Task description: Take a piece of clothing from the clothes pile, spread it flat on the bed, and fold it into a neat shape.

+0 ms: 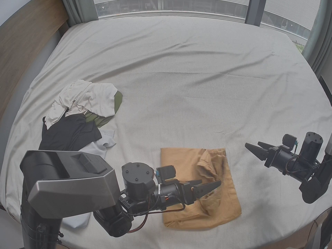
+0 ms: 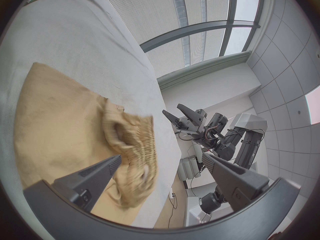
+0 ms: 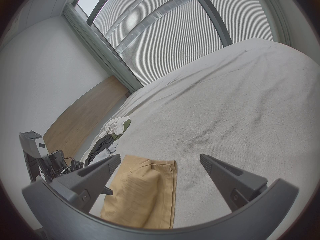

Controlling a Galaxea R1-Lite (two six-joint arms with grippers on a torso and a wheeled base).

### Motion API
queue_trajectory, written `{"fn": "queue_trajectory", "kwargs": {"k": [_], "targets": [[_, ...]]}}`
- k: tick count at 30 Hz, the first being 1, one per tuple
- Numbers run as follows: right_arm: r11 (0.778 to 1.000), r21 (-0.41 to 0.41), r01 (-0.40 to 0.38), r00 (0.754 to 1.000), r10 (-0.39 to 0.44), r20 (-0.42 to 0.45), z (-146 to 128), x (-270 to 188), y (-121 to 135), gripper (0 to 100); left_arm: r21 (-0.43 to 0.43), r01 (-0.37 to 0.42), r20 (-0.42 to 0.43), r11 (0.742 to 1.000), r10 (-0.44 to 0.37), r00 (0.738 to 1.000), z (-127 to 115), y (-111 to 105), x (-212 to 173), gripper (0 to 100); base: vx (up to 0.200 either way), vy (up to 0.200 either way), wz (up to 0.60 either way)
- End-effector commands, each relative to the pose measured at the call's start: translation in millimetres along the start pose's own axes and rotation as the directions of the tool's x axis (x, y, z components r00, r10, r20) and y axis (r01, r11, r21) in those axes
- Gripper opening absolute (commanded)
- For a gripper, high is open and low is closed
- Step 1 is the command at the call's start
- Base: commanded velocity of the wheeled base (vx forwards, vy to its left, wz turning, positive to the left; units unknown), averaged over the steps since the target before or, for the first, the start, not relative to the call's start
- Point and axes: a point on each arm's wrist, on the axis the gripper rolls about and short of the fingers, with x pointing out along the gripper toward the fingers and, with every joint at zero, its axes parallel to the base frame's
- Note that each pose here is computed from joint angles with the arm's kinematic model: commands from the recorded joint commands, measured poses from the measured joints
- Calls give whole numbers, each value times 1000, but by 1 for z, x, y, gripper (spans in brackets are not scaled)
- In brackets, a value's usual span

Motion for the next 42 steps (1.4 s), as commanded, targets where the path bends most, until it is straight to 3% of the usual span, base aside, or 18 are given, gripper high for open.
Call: {"fn": "queue_trajectory", "kwargs": {"k": [1,12,18,23,25,29,36,42], "targets": [[1000,1,1,1000,-1,-1,0,0,0,100,-3,-2,-4,1000,2,1000,-2,-1,-1,100,0,0,0],[1000,9,3,1000,-3,-22,-5,-2,0,100,9,-55,52,998,54,997,15,-13,-30,100,0,0,0],[1000,20,0,999,1,-48,-11,-5,4,100,35,-125,105,991,121,987,32,-28,-86,100,0,0,0],[999,49,-5,995,9,-97,-21,-11,8,100,21,-207,151,978,201,968,41,-21,-120,100,0,0,0],[992,123,-21,989,39,-145,-31,-15,16,100,10,-253,195,967,247,949,51,-13,-136,100,0,0,0],[990,141,-16,983,41,-178,-37,-21,20,100,71,-298,206,952,278,938,51,-12,-148,100,0,0,0],[986,169,12,968,31,-251,-51,-32,23,100,184,-405,172,896,376,910,37,-2,-174,100,0,0,0],[979,197,59,946,8,-323,-66,-36,19,100,175,-423,178,889,394,902,39,4,-184,100,0,0,0]]}}
